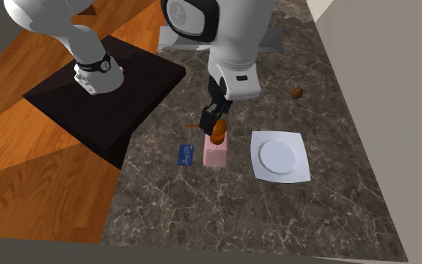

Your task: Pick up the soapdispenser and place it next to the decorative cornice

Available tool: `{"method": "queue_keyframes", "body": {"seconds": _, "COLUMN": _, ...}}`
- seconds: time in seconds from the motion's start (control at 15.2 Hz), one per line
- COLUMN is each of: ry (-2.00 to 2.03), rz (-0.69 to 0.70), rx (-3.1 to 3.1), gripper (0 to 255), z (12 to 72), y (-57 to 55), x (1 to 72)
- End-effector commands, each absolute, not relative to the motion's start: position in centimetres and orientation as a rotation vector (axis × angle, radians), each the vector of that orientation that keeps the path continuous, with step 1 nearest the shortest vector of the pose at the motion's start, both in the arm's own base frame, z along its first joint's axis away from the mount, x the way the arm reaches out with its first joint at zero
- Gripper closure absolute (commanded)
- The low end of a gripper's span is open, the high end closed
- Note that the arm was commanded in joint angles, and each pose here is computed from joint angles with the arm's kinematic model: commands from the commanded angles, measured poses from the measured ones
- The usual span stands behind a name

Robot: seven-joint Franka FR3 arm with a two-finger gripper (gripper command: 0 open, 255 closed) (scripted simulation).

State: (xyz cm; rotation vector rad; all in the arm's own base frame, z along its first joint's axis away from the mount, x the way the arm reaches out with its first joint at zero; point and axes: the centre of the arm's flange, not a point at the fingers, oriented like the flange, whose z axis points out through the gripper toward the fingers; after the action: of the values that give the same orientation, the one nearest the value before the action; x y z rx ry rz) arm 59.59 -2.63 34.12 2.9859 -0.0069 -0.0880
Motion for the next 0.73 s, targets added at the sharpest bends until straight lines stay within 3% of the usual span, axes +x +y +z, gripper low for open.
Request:
{"method": "queue_keyframes", "body": {"seconds": 0.0, "ry": -0.007, "rz": -0.085, "rx": 2.984, "gripper": 0, "z": 33.2, "y": -2.7, "x": 59.7}}
{"method": "queue_keyframes", "body": {"seconds": 0.66, "ry": -0.007, "rz": -0.085, "rx": 2.984, "gripper": 0, "z": 30.3, "y": -3.2, "x": 59.6}}
